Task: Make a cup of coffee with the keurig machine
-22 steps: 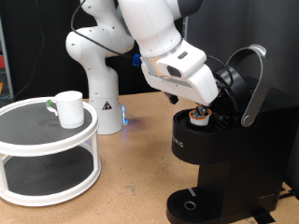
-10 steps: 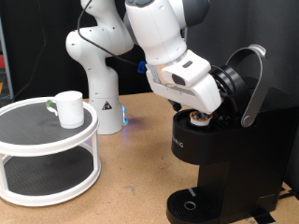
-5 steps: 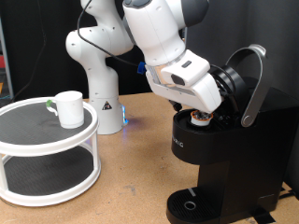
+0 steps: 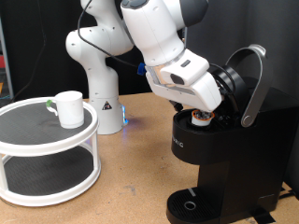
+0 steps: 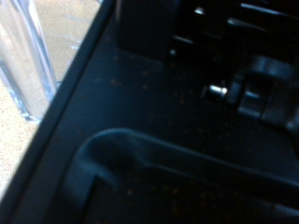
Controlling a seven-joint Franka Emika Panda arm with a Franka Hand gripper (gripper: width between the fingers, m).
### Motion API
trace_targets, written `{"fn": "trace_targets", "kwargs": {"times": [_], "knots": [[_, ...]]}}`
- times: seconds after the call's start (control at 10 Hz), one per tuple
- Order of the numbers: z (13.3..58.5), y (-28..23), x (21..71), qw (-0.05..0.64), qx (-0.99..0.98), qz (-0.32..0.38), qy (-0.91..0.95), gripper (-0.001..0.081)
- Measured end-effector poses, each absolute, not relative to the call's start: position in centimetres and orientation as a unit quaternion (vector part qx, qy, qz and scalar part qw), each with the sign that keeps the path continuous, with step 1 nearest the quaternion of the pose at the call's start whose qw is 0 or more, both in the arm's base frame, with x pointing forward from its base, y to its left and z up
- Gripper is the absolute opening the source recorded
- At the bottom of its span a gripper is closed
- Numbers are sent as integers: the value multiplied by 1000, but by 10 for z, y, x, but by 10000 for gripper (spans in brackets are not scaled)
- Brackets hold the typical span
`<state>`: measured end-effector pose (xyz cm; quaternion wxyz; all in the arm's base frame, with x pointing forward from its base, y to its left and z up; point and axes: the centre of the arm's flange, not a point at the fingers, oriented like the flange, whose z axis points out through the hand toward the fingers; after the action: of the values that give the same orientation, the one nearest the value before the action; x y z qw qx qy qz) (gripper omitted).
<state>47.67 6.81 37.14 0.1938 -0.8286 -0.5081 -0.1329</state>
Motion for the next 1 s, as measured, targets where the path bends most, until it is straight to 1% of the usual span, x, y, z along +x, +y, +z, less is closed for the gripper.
{"fn": "trace_targets", "kwargs": {"times": [0.2,0.6,0.8,1.0], "knots": [[371,68,477,193,-829,-139,-507,800],[366,65,474,190,-822,-190,-503,800],[366,64,474,190,-820,-195,-504,800],[366,64,472,191,-816,-185,-514,800]]}}
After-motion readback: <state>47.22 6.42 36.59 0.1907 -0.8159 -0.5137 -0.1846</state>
